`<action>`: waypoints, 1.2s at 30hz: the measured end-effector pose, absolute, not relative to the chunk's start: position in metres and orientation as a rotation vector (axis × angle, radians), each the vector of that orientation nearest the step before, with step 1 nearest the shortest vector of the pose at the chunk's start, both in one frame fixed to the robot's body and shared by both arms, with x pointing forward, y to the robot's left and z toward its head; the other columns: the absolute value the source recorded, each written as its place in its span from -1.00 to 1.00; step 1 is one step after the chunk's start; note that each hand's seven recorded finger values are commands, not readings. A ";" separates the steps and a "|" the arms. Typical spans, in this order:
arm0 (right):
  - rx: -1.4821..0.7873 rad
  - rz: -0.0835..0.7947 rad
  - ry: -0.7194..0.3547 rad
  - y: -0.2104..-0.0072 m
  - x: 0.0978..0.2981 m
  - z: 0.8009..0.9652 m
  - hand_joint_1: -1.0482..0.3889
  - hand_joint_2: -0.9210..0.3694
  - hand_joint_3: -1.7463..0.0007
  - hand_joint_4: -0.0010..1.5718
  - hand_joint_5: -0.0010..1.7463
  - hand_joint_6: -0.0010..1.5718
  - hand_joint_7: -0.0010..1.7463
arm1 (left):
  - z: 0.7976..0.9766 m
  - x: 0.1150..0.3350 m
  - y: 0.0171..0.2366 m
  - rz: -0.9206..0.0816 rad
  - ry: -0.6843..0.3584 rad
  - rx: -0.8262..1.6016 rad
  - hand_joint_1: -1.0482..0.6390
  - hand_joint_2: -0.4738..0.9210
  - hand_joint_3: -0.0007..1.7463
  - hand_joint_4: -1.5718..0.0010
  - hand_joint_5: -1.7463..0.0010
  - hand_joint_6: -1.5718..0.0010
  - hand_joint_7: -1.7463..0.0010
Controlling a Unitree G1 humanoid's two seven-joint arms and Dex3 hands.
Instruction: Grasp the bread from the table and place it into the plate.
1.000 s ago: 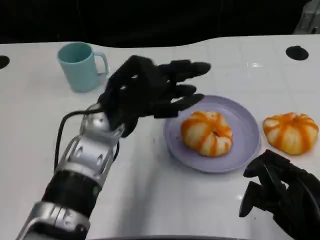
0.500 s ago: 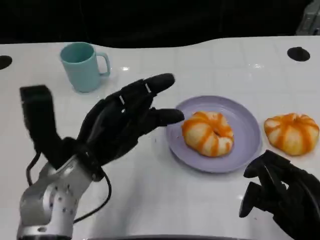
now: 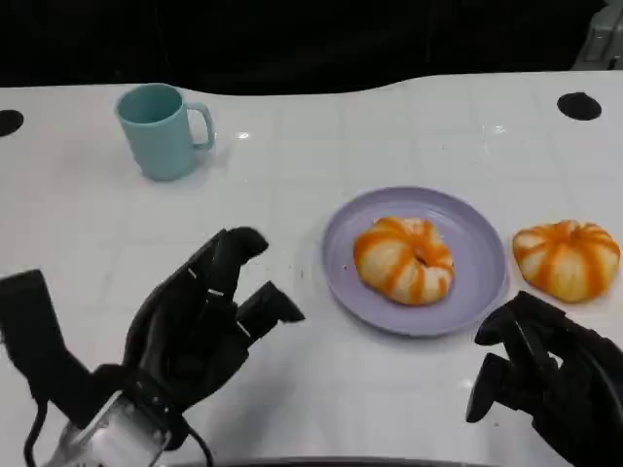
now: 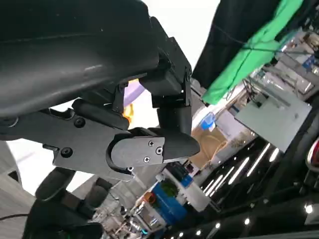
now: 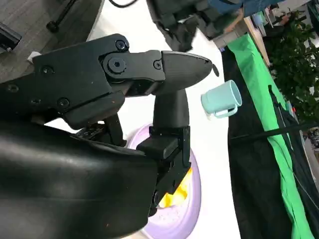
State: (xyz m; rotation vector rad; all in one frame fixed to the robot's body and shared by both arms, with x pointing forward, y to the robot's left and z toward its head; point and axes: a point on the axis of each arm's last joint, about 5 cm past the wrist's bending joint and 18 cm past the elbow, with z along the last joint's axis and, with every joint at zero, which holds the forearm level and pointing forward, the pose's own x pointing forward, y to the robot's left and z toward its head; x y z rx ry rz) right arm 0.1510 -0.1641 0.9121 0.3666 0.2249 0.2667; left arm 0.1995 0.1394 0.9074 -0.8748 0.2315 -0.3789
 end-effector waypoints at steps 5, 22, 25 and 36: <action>0.364 0.264 0.232 -0.164 0.151 0.913 -0.16 -1.00 0.55 -0.18 1.00 -0.36 0.85 | 0.902 0.188 0.139 -0.334 0.261 -0.877 -0.41 1.00 -0.40 0.02 -1.00 0.32 -1.00; 0.362 0.258 0.236 -0.163 0.152 0.915 -0.16 -1.00 0.56 -0.19 1.00 -0.37 0.86 | 0.897 0.179 0.140 -0.270 0.273 -0.855 -0.39 1.00 -0.44 -0.04 -1.00 0.25 -1.00; 0.363 0.257 0.233 -0.164 0.153 0.915 -0.16 -1.00 0.57 -0.18 1.00 -0.37 0.86 | 0.897 0.178 0.140 -0.258 0.279 -0.847 -0.40 1.00 -0.46 -0.06 -1.00 0.23 -1.00; 0.363 0.258 0.233 -0.164 0.153 0.915 -0.15 -1.00 0.56 -0.18 1.00 -0.36 0.85 | 0.894 0.175 0.141 -0.242 0.274 -0.822 -0.40 1.00 -0.52 -0.06 -1.00 0.21 -1.00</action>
